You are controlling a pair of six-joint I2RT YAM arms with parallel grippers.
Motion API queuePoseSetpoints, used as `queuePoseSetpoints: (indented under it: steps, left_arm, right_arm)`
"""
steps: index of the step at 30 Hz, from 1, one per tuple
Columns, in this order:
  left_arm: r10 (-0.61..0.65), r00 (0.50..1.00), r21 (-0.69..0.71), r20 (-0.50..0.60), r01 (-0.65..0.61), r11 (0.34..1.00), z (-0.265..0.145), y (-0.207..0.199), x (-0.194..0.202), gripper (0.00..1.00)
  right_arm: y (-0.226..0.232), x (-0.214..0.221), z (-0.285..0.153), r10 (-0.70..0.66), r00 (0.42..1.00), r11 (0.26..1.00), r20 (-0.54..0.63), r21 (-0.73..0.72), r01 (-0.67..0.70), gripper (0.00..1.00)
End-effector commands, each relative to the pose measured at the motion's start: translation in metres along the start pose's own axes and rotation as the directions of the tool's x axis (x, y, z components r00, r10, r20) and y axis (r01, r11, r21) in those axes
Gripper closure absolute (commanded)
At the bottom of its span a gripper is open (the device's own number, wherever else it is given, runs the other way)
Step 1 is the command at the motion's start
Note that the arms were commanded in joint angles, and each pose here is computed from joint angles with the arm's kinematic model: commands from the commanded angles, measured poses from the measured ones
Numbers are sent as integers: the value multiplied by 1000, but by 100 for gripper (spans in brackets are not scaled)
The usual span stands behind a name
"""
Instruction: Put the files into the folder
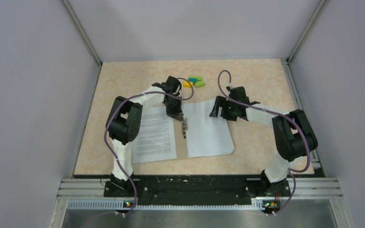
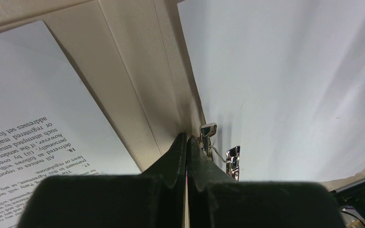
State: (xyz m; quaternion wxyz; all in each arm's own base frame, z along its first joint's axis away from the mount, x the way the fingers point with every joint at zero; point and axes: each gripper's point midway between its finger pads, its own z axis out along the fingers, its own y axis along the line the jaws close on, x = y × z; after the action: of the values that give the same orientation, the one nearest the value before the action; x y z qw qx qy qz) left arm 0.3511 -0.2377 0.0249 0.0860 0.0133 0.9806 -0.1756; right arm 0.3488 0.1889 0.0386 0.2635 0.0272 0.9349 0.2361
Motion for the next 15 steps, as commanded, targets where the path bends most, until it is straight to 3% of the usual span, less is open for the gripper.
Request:
queuePoseSetpoints:
  steps: [1,15]
  left_arm:
    - [17,999,-49,44,-15,999,1,6,-14,100]
    - [0,993,-84,117,10,996,-5,3,-47,92]
  right_arm:
    - [-32,12,1,29,999,991,-20,133,-27,19]
    - [-37,-14,-6,83,995,991,54,101,-89,13]
